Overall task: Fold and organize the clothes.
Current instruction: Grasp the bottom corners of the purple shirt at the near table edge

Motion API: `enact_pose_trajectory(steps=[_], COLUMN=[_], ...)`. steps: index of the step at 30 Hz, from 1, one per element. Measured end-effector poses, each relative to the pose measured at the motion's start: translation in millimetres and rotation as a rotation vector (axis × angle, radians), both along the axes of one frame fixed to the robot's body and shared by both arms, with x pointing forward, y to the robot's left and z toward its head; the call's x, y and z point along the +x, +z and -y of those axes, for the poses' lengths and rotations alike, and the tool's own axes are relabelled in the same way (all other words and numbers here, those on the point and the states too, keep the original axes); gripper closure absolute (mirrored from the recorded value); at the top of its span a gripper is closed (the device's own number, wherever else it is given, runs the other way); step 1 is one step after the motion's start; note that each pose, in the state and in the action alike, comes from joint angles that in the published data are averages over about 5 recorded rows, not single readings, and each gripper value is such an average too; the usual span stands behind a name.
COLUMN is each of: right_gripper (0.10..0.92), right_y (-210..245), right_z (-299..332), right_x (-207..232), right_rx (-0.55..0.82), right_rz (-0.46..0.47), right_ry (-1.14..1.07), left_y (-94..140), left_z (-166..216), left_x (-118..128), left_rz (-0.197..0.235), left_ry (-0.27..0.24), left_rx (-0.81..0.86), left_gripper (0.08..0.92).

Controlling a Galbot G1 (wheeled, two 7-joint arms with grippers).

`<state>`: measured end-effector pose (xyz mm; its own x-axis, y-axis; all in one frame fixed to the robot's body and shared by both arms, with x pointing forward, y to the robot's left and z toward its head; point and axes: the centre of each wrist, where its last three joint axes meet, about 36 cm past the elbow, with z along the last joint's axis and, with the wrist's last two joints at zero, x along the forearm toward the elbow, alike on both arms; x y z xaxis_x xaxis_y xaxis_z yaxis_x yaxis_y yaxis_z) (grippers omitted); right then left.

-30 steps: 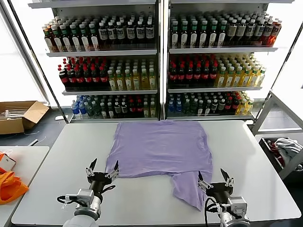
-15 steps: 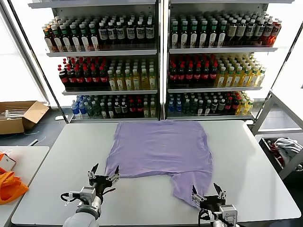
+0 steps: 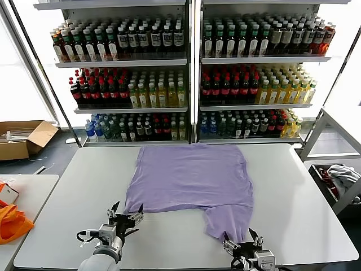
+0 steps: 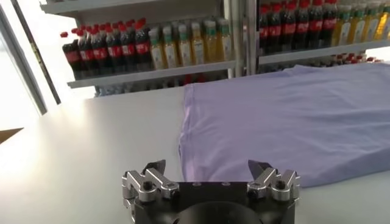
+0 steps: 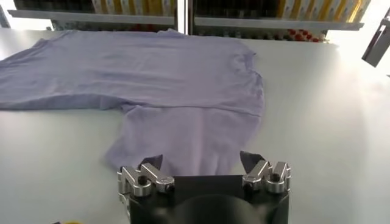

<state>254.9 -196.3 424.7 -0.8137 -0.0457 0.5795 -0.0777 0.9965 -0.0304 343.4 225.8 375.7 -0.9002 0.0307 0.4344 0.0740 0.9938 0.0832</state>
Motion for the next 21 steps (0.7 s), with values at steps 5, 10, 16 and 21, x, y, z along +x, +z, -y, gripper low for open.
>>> enact_pose_trajectory(steps=[5,10,16,21], right_gripper=[0.200,0.226,0.385,0.524], right_y=[-4.1,-8.2,-14.2,-18.7], right_z=[-0.8,-2.4,-5.2,-6.6], right_x=[-0.5,-1.3,-3.9,-5.6], right_rx=[0.002,0.006,0.016,0.018], right_rz=[-0.010,-0.013,-0.019,-0.012], right_ry=[-0.001,0.001,-0.003,-0.004], left_y=[-3.8,-6.8,-8.8,-8.0], left_z=[-1.4,-3.4,-2.3,0.4], left_x=[1.2,1.2,-2.4,-5.6], left_rz=[-0.014,-0.028,-0.041,-0.049], left_ry=[0.001,0.001,-0.014,-0.025], left_rx=[-0.009,-0.017,-0.017,-0.020], left_gripper=[0.177,0.185,0.320,0.467])
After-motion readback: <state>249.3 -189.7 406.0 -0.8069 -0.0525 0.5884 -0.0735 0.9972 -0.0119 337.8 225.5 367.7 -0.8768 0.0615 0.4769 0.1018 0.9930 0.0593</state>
